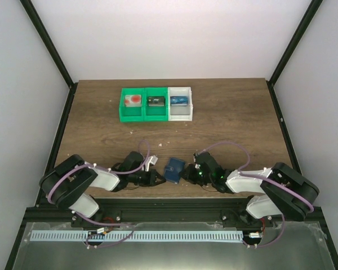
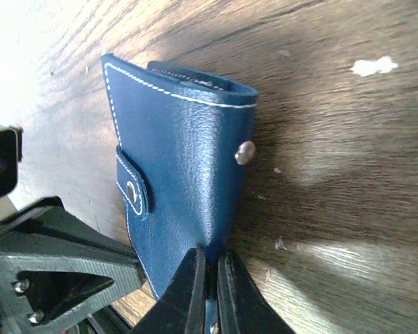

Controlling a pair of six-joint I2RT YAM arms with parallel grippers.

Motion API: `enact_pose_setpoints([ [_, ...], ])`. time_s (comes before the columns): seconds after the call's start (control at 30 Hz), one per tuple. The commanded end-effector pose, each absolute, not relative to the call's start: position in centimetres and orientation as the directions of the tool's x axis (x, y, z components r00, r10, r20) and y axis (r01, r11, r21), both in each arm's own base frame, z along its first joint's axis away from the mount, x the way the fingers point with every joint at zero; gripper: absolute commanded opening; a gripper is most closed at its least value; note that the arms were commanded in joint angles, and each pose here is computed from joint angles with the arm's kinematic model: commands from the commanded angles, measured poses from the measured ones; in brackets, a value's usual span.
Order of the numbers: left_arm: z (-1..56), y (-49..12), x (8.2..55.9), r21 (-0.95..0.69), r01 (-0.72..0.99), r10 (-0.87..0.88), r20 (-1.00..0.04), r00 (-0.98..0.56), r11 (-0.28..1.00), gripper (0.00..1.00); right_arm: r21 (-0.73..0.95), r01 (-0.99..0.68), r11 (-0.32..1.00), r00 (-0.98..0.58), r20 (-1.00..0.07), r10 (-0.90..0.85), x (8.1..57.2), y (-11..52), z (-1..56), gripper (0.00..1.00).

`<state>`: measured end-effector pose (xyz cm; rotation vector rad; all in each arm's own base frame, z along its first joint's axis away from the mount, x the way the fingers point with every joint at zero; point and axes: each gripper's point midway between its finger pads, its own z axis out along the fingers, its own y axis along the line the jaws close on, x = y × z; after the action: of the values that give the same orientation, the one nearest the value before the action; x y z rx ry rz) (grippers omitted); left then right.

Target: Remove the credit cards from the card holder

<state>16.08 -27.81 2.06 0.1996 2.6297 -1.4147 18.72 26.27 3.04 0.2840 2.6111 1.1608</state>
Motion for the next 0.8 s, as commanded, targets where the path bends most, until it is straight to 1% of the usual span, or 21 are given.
enact_pose_setpoints([
  [0.0,3.3,-27.9,16.0,-0.828,0.212,0.039,-0.224,-0.974,0.519,0.09,0.751,-0.027,0.660,-0.940,-0.244,0.240,19.4,26.8,4.5,0.01],
  [0.13,5.8,-27.8,16.4,-0.825,0.239,0.023,-0.265,-0.964,0.512,0.24,0.737,-0.080,0.672,-0.941,-0.278,0.194,19.2,26.9,5.6,0.00],
  [0.27,8.9,-27.4,17.4,-0.795,0.289,-0.001,-0.343,-0.939,0.534,0.33,0.712,-0.129,0.690,-0.939,-0.312,0.146,19.0,26.7,6.9,0.00],
  [0.37,10.8,-27.5,18.0,-0.790,0.318,-0.021,-0.386,-0.922,0.525,0.38,0.691,-0.149,0.708,-0.945,-0.311,0.105,18.7,26.8,7.4,0.00],
  [0.43,11.1,-27.7,18.2,-0.787,0.328,-0.021,-0.397,-0.918,0.522,0.39,0.691,-0.158,0.706,-0.950,-0.301,0.081,18.5,27.1,7.7,0.00],
  [0.53,10.3,-28.1,18.4,-0.780,0.330,0.007,-0.386,-0.923,0.532,0.41,0.703,-0.173,0.690,-0.954,-0.295,0.062,18.1,27.7,8.4,0.01],
  [0.77,8.4,-29.1,17.8,-0.786,0.346,0.075,-0.360,-0.930,0.513,0.45,0.732,-0.226,0.642,-0.947,-0.319,0.031,17.3,29.4,10.5,0.00],
])
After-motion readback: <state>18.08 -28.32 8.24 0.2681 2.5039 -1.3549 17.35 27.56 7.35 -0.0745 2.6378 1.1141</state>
